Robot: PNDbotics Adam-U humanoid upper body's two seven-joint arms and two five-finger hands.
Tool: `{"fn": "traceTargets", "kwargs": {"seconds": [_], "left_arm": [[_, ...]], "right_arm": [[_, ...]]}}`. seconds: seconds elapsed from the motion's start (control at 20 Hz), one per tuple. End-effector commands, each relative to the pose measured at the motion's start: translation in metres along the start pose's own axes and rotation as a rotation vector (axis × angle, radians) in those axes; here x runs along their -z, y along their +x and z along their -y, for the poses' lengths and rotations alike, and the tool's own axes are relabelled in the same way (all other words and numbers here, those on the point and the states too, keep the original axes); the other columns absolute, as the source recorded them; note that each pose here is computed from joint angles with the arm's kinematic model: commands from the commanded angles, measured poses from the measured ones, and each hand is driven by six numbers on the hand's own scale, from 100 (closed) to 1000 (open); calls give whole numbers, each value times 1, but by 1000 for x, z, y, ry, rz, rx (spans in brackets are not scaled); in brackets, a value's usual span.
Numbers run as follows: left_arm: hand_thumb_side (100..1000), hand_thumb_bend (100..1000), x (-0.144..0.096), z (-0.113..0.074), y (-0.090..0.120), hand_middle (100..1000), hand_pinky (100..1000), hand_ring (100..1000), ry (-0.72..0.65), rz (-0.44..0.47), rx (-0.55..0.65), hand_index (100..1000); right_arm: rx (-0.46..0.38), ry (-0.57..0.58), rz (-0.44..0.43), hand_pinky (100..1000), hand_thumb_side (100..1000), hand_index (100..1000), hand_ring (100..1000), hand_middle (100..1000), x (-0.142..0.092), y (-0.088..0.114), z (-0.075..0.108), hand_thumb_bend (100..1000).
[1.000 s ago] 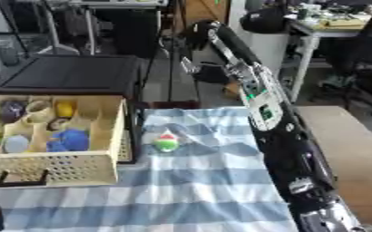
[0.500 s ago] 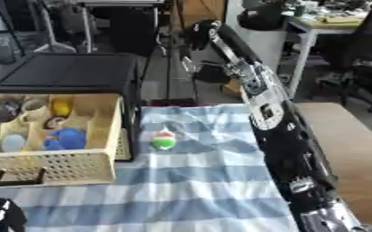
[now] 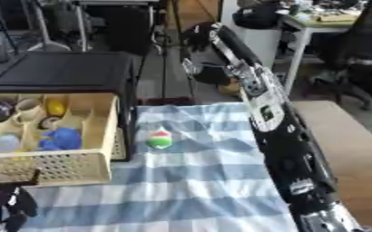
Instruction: Pick up objects from table and place into drawer.
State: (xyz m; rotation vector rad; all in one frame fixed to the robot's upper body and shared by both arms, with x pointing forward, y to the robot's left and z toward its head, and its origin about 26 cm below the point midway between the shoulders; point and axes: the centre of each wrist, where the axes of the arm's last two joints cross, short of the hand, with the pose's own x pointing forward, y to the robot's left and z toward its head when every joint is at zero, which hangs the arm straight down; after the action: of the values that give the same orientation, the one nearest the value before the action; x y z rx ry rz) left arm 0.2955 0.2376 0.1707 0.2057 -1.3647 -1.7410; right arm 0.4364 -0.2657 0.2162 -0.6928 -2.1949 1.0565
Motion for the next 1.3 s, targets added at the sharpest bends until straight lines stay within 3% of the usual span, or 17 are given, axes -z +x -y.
{"fn": "traceTargets", "kwargs": {"seconds": [0.05,0.7,1.3], "left_arm": [[1000,130,4,-6,-6,755,615,696,42,-28,11,775],[1000,126,26,-17,-37,764,637,713,148,-131,49,776],[1000,168,7,-40,-13,783,672,742,408,-150,297,794]], "right_arm": [[-11,-24,21,565,311,737,570,552,3,4,12,100],[10,-26,26,565,312,738,568,547,4,7,10,100],[16,-27,22,565,315,738,567,546,3,7,9,100]]}}
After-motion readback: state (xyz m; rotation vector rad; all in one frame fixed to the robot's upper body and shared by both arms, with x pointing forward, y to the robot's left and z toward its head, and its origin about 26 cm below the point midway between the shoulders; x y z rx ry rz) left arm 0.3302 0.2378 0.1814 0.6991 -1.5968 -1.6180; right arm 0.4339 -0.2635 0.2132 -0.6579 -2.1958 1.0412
